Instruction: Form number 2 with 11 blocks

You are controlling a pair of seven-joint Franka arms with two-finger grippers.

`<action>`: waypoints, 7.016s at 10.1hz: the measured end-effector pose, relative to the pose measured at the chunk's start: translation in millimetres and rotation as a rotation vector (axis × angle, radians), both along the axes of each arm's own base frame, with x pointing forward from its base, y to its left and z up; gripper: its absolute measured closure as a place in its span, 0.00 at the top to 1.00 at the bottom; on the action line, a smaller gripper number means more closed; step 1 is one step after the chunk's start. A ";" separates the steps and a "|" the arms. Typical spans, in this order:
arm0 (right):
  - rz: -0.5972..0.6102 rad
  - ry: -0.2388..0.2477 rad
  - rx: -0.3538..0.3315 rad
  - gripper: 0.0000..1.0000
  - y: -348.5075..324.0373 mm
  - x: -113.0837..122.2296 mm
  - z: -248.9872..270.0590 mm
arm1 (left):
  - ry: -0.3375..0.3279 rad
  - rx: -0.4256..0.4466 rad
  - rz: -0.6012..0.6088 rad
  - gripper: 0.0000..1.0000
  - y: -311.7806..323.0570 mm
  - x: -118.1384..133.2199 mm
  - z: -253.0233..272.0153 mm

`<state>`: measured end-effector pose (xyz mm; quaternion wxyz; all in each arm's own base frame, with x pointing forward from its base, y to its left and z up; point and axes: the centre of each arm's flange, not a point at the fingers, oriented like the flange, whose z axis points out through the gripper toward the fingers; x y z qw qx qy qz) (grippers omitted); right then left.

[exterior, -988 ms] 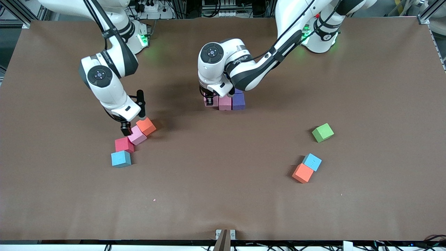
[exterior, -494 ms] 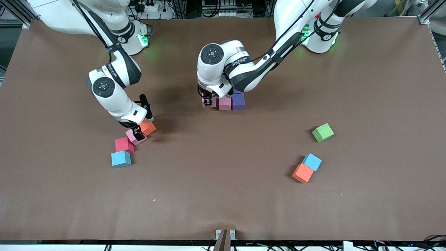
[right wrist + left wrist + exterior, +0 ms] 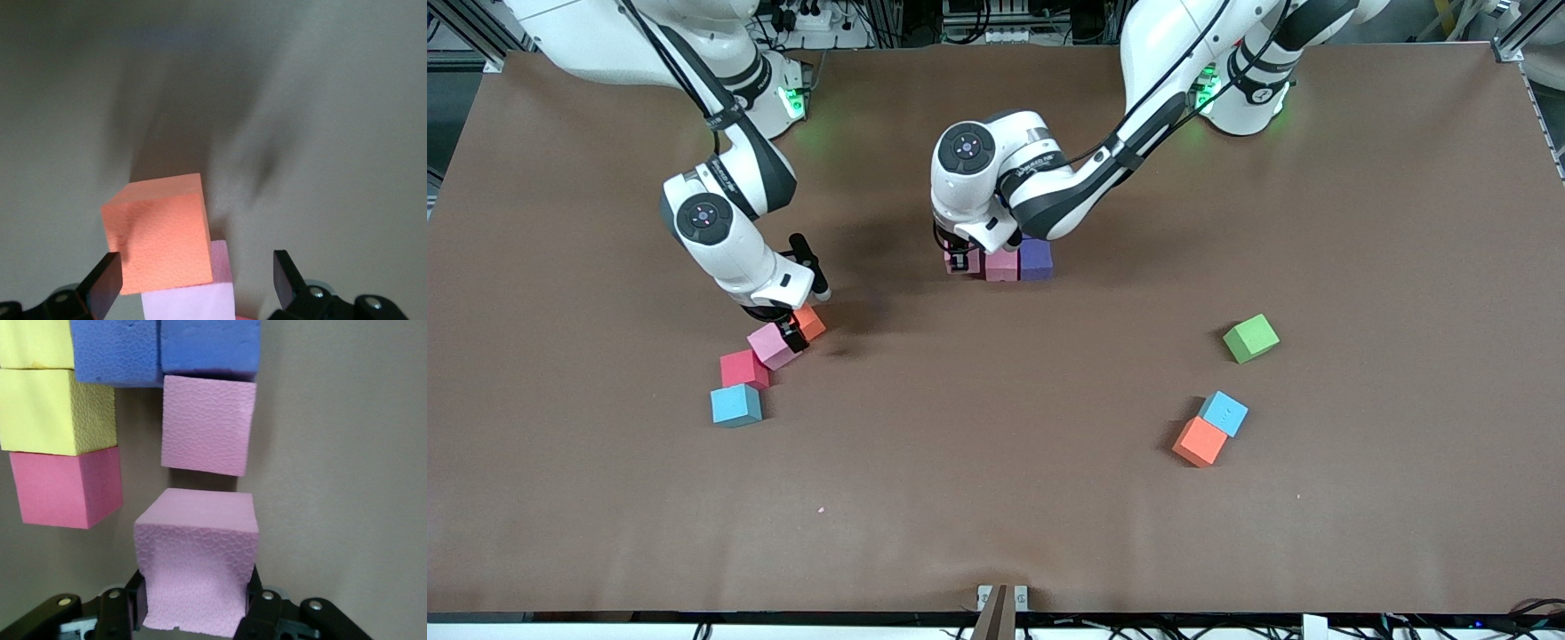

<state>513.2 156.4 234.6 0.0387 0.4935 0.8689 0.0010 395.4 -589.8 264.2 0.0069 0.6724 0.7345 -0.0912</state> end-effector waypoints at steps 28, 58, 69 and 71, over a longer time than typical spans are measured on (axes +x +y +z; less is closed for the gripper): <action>0.002 -0.009 0.027 0.59 -13.5 1.9 -10.0 | -0.024 0.064 -0.060 0.67 5.6 -6.5 -56.6; -2.014 0.093 0.068 0.59 279.7 -9.5 -0.4 | -0.227 0.125 -1.862 1.00 314.1 276.3 68.7; -2.011 0.081 0.059 0.59 311.1 -35.2 -38.8 | -0.392 0.053 -2.129 1.00 410.7 334.8 -19.5; -2.009 0.081 0.058 0.59 311.8 -35.8 -38.7 | -0.401 0.060 -2.137 1.00 414.8 337.0 -37.3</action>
